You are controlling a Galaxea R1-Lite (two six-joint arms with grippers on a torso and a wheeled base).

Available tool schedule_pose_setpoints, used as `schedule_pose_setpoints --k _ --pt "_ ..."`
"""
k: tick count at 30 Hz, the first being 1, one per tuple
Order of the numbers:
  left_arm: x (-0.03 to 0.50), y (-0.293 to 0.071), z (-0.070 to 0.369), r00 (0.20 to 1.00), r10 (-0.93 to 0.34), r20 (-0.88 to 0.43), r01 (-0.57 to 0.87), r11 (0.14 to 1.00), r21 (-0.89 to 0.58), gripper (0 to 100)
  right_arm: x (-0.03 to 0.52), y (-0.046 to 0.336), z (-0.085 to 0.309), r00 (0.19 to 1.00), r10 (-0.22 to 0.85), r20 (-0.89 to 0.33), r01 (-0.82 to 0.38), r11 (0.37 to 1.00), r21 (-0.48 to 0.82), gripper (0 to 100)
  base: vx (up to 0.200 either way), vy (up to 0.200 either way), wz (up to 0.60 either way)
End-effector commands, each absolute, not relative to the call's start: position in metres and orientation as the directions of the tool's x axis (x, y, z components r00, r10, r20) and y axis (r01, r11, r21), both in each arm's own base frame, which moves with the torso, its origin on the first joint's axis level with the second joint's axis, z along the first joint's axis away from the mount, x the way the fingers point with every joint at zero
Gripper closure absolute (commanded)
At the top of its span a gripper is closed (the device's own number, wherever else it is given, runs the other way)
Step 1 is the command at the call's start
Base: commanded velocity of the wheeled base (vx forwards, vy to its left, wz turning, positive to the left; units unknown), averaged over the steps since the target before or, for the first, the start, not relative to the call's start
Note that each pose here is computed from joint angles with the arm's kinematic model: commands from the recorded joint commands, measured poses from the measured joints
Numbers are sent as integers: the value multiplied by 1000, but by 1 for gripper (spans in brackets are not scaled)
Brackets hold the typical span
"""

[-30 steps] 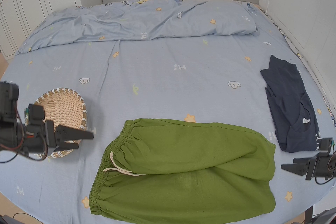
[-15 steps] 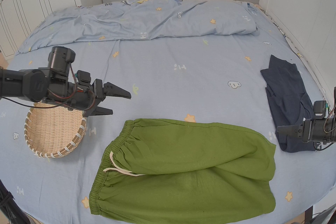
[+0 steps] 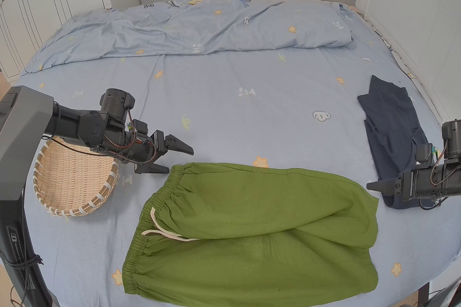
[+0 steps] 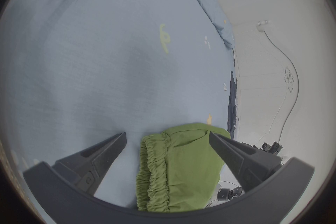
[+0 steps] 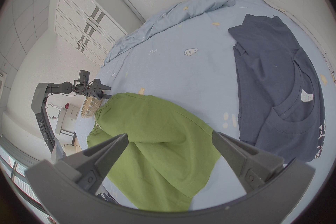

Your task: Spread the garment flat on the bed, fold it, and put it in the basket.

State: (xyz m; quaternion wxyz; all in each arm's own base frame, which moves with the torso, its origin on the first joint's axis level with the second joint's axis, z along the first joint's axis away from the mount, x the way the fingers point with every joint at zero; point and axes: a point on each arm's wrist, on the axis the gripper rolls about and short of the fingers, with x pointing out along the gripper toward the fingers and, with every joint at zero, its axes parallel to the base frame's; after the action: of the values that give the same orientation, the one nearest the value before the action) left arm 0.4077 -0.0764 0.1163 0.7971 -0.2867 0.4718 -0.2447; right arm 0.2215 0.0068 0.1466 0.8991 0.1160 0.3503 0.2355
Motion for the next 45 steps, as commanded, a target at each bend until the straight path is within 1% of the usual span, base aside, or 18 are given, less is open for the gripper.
schedule_pose_setpoints --k 1,8,9,20,24,29,30,32,36,37,40,42,43,45 --pt "409 -80 102 405 -660 -633 100 720 -687 0 223 7 145 639 506 -580 -340 862 377 0 0 0 0" --pt "404 -87 100 384 -666 -640 106 720 -686 0 223 5 145 644 501 -579 -333 864 377 0 0 0 0" --pt "404 -88 99 381 -666 -641 105 720 -686 100 223 5 145 644 501 -579 -333 864 377 0 0 0 0" --pt "403 -87 101 383 -665 -641 104 721 -685 100 223 4 145 645 498 -580 -328 866 378 0 0 0 0" --pt "396 -80 122 420 -665 -618 125 716 -686 100 224 2 141 639 493 -590 -314 868 385 0 0 0 0" --pt "391 -77 135 443 -666 -601 142 714 -686 100 223 -4 137 640 477 -603 -277 875 398 0 0 0 0" --pt "390 -73 140 456 -662 -595 142 713 -686 100 222 -8 132 636 468 -614 -246 877 413 0 0 0 0" --pt "389 -73 139 453 -663 -596 142 714 -686 100 223 -13 124 625 460 -631 -214 878 428 0 0 0 0" --pt "389 -75 138 451 -664 -596 144 713 -686 100 228 -19 113 607 448 -656 -174 881 441 0 0 0 0" --pt "388 -75 138 449 -665 -597 144 713 -686 100 233 -22 102 590 447 -672 -152 879 451 0 0 0 0" --pt "389 -75 138 451 -664 -596 144 713 -686 100 237 -22 86 566 453 -689 -141 876 461 0 0 0 0" --pt "389 -75 138 451 -664 -596 144 713 -686 100 237 -22 86 566 453 -689 -141 876 461 0 0 0 0" --pt "389 -75 138 450 -664 -597 143 714 -686 100 240 -20 76 564 457 -687 -147 875 461 0 0 0 0" --pt "389 -75 138 451 -664 -596 146 714 -685 100 243 -20 70 558 464 -688 -148 871 468 0 0 0 0"
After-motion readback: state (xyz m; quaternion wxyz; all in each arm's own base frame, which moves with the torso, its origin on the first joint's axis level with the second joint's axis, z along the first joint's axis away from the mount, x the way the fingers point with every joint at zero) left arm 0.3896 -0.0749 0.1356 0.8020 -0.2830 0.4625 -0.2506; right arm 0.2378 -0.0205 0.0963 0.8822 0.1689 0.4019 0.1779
